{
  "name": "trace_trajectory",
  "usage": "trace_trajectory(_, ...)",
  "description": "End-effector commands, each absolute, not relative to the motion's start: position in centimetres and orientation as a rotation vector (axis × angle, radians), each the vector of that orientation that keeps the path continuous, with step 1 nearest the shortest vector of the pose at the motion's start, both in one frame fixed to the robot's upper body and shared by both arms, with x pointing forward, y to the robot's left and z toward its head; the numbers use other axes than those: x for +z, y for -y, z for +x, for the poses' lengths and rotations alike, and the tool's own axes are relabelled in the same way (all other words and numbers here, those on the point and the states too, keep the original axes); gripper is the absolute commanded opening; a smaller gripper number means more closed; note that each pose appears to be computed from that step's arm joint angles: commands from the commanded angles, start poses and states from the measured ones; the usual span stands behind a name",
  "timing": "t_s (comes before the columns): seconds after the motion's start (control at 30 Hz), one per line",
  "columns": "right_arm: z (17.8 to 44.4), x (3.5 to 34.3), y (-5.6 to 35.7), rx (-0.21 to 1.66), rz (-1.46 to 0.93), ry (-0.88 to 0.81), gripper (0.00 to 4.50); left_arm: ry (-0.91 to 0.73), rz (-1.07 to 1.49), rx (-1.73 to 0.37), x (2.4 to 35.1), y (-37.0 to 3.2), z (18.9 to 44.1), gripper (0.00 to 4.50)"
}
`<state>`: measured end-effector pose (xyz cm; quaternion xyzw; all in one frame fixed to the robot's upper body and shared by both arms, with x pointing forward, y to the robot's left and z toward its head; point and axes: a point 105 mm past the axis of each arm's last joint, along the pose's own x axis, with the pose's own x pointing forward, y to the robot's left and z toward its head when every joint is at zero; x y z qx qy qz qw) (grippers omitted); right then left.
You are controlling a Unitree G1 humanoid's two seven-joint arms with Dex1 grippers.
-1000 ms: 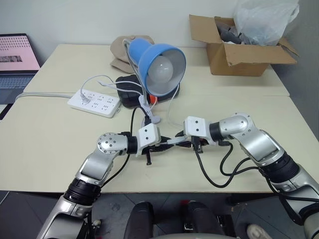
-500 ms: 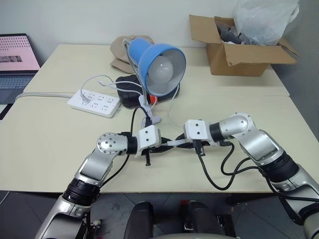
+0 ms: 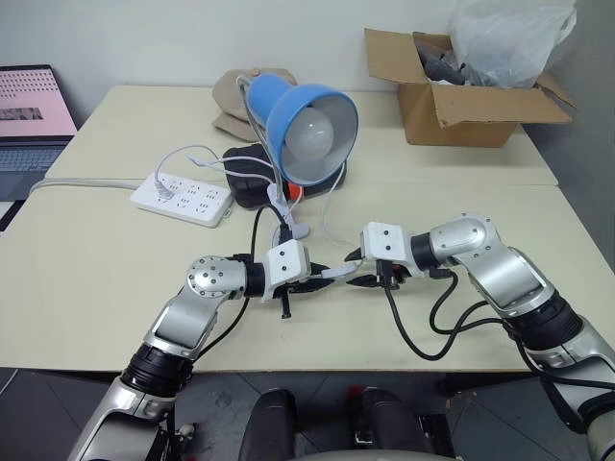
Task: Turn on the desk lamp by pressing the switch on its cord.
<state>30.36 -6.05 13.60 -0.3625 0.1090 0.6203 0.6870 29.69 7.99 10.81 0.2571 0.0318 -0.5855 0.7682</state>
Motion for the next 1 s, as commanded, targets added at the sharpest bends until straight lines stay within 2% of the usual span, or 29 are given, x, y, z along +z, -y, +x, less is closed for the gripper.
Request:
trace_trajectory(0.03,30.3,14.4,5.8,1.381,-0.824,-0.205,2.09,-0.01,0.575,-1.263,12.08,-7.76,29.69,0.41)
trace_trajectory(0.37,30.4,14.1,5.61,1.375,-0.818,-0.219,2.09,-0.006,0.572,-1.262,12.13,-7.67,29.69,0.41)
trace_trajectory(0.4,30.39,14.07,5.6,1.375,-0.818,-0.22,1.72,-0.005,0.572,-1.262,12.14,-7.65,29.68,0.41)
trace_trajectory(0.43,30.39,14.03,5.6,1.374,-0.822,-0.22,1.6,-0.004,0.571,-1.262,12.15,-7.62,29.68,0.41)
trace_trajectory(0.53,30.45,13.97,5.61,1.373,-0.833,-0.219,0.89,-0.003,0.57,-1.262,12.16,-7.58,29.67,0.41)
trace_trajectory(0.6,30.48,13.99,5.59,1.372,-0.835,-0.216,0.72,-0.003,0.57,-1.262,12.15,-7.56,29.68,0.41)
trace_trajectory(0.93,30.16,14.49,5.2,1.4,-0.825,-0.174,0.68,0.0,0.572,-1.261,12.13,-7.5,29.71,0.41)
trace_trajectory(1.0,30.01,14.8,5.16,1.41,-0.81,-0.155,1.39,-0.001,0.573,-1.261,12.12,-7.52,29.74,0.41)
